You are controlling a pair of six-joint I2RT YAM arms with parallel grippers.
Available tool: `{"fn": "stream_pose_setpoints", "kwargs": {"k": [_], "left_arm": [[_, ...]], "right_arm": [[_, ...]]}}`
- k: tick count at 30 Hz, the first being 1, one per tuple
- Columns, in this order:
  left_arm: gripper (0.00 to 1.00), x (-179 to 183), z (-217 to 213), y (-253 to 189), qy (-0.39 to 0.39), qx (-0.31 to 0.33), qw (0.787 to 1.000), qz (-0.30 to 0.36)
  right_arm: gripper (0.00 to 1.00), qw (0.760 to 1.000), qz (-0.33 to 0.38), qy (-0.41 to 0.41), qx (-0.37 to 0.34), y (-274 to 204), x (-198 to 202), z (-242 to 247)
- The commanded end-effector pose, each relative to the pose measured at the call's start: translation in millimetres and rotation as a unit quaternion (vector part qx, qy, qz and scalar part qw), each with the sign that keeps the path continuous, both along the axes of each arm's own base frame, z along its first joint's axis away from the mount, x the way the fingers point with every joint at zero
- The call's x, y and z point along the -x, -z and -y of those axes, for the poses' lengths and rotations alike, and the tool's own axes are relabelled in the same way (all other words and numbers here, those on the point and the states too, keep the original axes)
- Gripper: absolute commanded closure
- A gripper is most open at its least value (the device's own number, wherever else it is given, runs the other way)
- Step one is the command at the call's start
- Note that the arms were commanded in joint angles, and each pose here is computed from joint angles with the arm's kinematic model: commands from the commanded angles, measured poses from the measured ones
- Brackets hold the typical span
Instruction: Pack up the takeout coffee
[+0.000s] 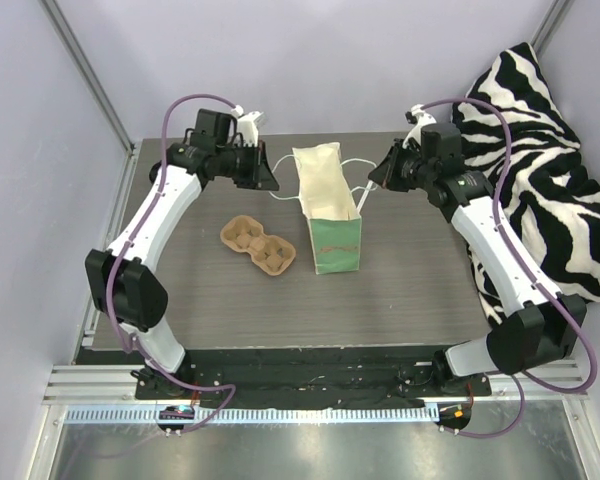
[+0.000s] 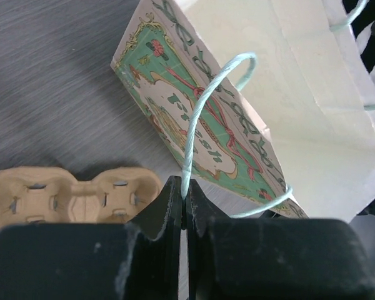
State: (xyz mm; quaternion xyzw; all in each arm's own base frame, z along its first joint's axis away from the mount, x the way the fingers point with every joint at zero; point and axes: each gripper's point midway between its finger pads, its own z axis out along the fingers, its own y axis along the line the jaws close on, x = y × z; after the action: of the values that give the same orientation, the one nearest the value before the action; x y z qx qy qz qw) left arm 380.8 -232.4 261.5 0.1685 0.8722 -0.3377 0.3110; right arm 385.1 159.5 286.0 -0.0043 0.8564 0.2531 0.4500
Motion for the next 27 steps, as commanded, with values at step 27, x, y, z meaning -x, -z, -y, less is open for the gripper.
{"fn": "stream_pose_setpoints", "kwargs": {"k": [27], "left_arm": [[0.92,5,65,57,0.052,0.061,0.990,-0.117]], "right_arm": [[0.99,0.997,-0.072,-0.022,-0.008,59,-1,-6]]}}
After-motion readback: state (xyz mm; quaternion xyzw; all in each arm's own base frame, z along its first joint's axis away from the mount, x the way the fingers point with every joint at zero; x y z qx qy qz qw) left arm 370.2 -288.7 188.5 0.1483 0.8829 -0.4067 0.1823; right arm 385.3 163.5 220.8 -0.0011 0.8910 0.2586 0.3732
